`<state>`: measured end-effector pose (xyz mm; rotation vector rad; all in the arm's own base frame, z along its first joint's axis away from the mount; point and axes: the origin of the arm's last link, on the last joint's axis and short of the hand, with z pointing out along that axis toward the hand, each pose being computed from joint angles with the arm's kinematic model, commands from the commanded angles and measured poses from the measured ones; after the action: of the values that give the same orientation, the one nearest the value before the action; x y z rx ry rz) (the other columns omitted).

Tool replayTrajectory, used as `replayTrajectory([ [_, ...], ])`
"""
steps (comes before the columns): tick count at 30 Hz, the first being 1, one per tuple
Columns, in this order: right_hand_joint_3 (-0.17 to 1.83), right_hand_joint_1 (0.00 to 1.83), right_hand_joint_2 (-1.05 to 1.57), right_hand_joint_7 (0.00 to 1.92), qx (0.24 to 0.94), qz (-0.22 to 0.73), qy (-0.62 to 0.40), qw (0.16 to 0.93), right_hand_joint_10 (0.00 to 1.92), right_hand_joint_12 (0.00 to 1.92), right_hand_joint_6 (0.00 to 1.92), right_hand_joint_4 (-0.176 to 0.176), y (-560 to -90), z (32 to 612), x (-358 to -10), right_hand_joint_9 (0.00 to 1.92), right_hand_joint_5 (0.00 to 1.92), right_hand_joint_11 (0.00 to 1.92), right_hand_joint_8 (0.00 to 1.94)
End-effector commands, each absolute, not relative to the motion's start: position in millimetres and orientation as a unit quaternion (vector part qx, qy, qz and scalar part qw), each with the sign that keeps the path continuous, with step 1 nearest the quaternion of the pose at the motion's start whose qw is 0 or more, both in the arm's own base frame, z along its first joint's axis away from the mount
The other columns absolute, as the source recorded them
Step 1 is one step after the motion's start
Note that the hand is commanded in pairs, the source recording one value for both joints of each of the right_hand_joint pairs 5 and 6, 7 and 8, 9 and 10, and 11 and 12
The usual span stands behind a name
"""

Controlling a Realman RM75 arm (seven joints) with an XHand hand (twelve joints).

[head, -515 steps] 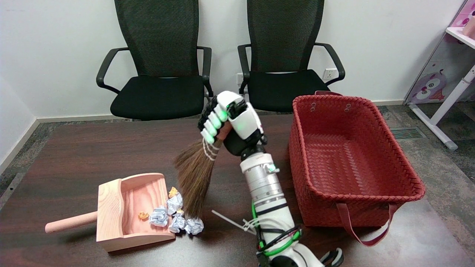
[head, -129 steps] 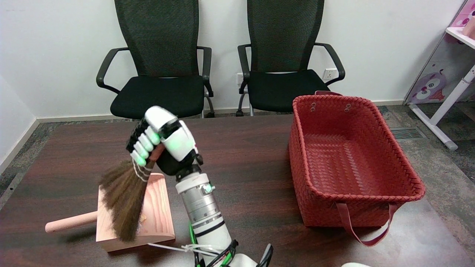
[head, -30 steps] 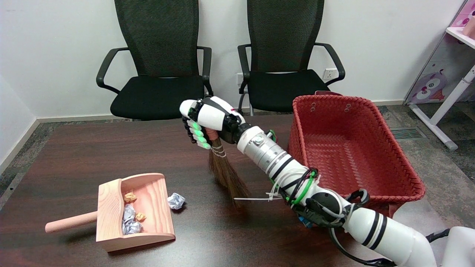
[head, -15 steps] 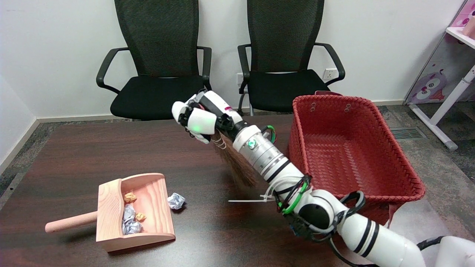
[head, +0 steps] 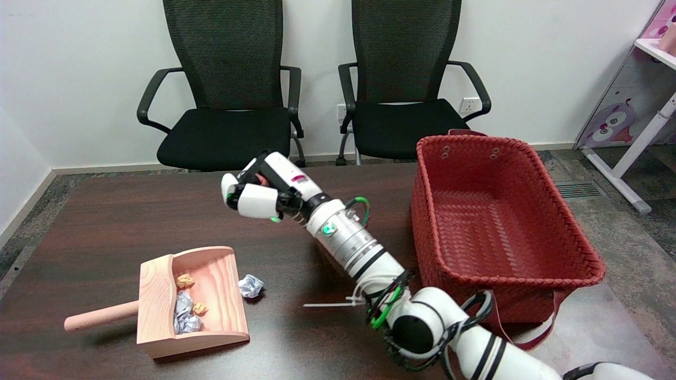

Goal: Sweep the paper ball into the dustpan.

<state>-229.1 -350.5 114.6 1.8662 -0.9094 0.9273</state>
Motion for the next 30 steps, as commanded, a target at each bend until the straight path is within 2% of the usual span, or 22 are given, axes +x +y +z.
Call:
replayTrajectory([
  [1, 1.83, 0.73, 1.57, 1.92, 0.741, 0.358, -0.381, 0.421, 1.92, 1.92, 1.92, 0.044, -341, 56, -255, 1.92, 1.92, 1.92, 1.92],
  [7, 1.83, 0.71, 1.57, 1.92, 0.740, 0.369, -0.385, 0.411, 1.92, 1.92, 1.92, 0.046, -335, 31, -263, 1.92, 1.92, 1.92, 1.92],
  [16, 1.83, 0.63, 1.56, 1.92, 0.774, 0.408, -0.303, 0.378, 1.92, 1.92, 1.92, 0.045, -319, 20, -273, 1.92, 1.92, 1.92, 1.92],
  [21, 1.83, 0.60, 1.53, 1.92, 0.756, 0.459, -0.277, 0.375, 1.92, 1.92, 1.92, 0.040, -304, 17, -276, 1.92, 1.92, 1.92, 1.92],
  [25, 1.83, 0.57, 1.53, 1.92, 0.713, 0.491, -0.330, 0.376, 1.92, 1.92, 1.92, 0.034, -298, 12, -285, 1.92, 1.92, 1.92, 1.92],
  [30, 1.83, 0.53, 1.53, 1.92, 0.692, 0.505, -0.364, 0.365, 1.92, 1.92, 1.92, 0.031, -294, 8, -291, 1.92, 1.92, 1.92, 1.92],
])
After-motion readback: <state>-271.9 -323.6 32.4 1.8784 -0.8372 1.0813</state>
